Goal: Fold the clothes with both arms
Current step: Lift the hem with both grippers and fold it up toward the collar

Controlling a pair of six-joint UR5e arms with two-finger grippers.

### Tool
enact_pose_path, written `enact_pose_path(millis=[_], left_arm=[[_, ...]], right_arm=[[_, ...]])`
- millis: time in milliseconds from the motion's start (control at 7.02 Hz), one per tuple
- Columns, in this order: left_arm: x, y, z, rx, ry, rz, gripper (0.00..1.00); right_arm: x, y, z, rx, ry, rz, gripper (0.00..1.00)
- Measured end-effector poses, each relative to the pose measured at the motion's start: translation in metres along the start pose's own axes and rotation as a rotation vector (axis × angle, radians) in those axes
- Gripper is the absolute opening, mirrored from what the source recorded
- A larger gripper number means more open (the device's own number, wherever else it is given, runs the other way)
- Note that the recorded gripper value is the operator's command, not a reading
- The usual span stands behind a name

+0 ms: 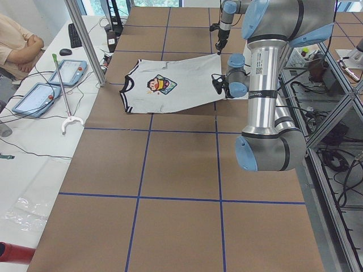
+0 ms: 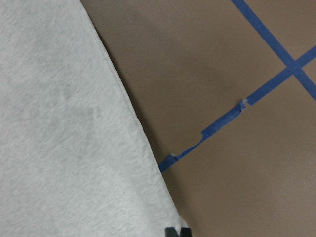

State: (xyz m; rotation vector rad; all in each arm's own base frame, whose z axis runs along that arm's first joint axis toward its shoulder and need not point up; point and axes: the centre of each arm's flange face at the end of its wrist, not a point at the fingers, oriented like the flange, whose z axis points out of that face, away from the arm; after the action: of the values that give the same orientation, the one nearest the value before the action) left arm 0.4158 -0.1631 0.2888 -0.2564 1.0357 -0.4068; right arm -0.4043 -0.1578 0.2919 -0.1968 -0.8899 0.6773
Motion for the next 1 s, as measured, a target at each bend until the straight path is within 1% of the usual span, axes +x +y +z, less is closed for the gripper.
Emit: enact_pose_path(millis=[142, 285, 427, 570, 712, 855, 997], left_arm=[[0.011, -0.010, -0.013, 0.018, 0.034, -0.017, 0.00], [0.034, -0.041, -0.035, 0.079, 0.102, 0.019, 0.00], [0.060, -0.079, -0.056, 0.167, 0.162, 0.091, 0.00], [0.082, -0.125, -0.059, 0.268, 0.171, 0.171, 0.00], [0.108, -0.177, -0.052, 0.364, 0.150, 0.245, 0.00], [0.135, -0.229, -0.042, 0.440, 0.120, 0.293, 0.00], [0.148, -0.275, -0.033, 0.494, 0.111, 0.322, 0.00]], right_arm=[[-0.007, -0.014, -0.009, 0.018, -0.023, 0.013, 0.00], [-0.023, -0.041, -0.015, 0.066, -0.059, 0.006, 0.00], [-0.049, -0.073, -0.020, 0.131, -0.099, -0.043, 0.00], [-0.086, -0.112, -0.014, 0.208, -0.112, -0.100, 0.00], [-0.123, -0.157, -0.001, 0.271, -0.089, -0.146, 0.00], [-0.159, -0.208, 0.010, 0.317, -0.049, -0.190, 0.00], [-0.191, -0.250, 0.020, 0.350, -0.013, -0.220, 0.00]])
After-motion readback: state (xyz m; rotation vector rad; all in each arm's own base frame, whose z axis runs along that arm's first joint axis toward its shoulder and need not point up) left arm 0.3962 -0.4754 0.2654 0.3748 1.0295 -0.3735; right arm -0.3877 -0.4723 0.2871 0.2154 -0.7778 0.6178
